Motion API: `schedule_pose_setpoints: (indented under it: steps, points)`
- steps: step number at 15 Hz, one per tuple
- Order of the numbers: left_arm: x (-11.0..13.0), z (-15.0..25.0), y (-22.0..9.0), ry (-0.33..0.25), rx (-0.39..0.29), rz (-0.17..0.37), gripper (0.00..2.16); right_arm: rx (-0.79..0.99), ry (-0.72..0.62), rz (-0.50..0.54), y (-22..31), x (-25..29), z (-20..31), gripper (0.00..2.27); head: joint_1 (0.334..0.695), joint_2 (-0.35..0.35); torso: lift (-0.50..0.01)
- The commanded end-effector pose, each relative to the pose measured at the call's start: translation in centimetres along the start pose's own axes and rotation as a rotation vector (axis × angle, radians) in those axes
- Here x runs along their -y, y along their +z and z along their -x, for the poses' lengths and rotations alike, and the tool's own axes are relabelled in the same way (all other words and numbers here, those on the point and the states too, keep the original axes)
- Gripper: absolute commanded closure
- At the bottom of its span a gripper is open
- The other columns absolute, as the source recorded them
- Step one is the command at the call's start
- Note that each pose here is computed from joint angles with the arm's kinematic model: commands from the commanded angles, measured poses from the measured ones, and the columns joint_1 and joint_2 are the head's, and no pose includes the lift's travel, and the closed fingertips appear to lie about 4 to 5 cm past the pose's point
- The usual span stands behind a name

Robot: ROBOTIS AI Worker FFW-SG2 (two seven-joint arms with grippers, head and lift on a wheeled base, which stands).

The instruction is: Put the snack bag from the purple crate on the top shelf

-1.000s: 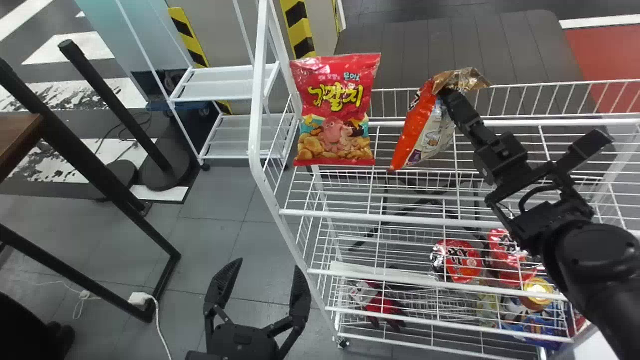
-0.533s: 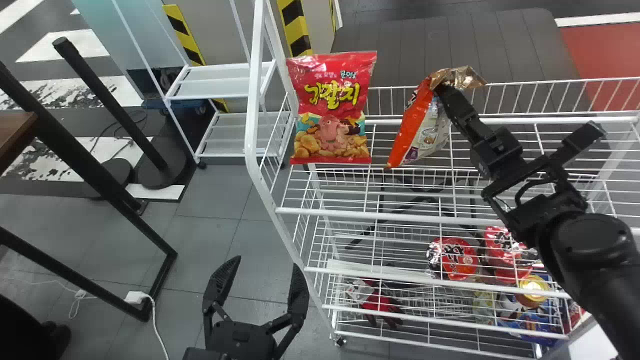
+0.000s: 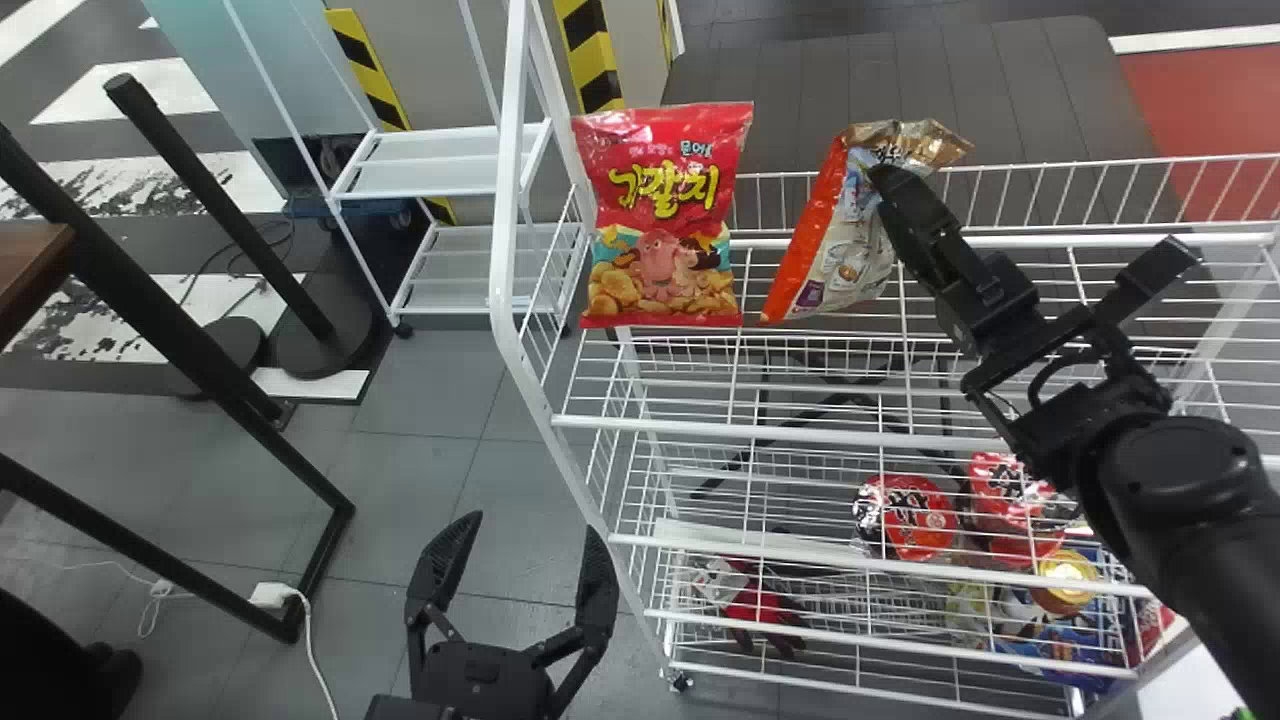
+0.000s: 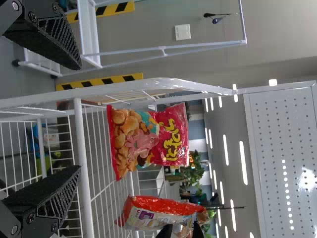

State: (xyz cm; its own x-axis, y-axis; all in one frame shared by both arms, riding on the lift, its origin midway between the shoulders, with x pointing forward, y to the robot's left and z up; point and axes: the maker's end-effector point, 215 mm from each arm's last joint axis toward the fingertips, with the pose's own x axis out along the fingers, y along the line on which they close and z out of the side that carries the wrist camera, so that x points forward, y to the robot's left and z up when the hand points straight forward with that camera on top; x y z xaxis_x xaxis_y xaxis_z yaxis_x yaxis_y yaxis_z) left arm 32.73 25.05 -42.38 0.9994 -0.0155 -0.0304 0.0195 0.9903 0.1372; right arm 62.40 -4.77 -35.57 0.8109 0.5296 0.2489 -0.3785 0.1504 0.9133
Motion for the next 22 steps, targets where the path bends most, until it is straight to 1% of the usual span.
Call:
schedule_pose_setpoints:
  steps: [1,6,9,14,17,21,22]
  points:
    - [0.0,0.0,0.0,0.001,0.001,0.0,0.1,-0.011,0.003,-0.012,-0.6,-0.2,-0.2,0.41,0.695,0.234,0.0]
    - [0.0,-0.1,0.1,0.0,0.004,0.001,0.1,-0.044,0.01,0.013,-1.6,-0.5,-0.6,0.41,0.695,0.243,0.0]
    - [-0.2,-0.3,0.2,0.004,0.006,0.002,0.1,-0.052,0.035,0.021,-1.9,-1.4,-0.9,0.41,0.695,0.252,0.0]
    - [-0.2,-0.4,0.2,0.005,0.007,0.005,0.1,-0.061,0.032,0.022,-2.2,-1.4,-0.9,0.39,0.695,0.261,0.0]
    - [-0.1,-0.2,0.2,0.003,0.007,0.007,0.1,-0.089,0.041,0.02,-3.8,-2.2,-0.2,0.39,0.695,0.262,0.0]
    - [0.4,0.0,0.9,-0.001,0.018,0.018,0.1,-0.122,0.059,0.0,-6.2,-3.9,1.1,0.39,0.695,0.286,0.0]
    - [0.4,0.2,1.1,-0.002,0.023,0.021,0.1,-0.142,0.052,0.031,-7.4,-4.9,1.5,0.39,0.695,0.29,0.0]
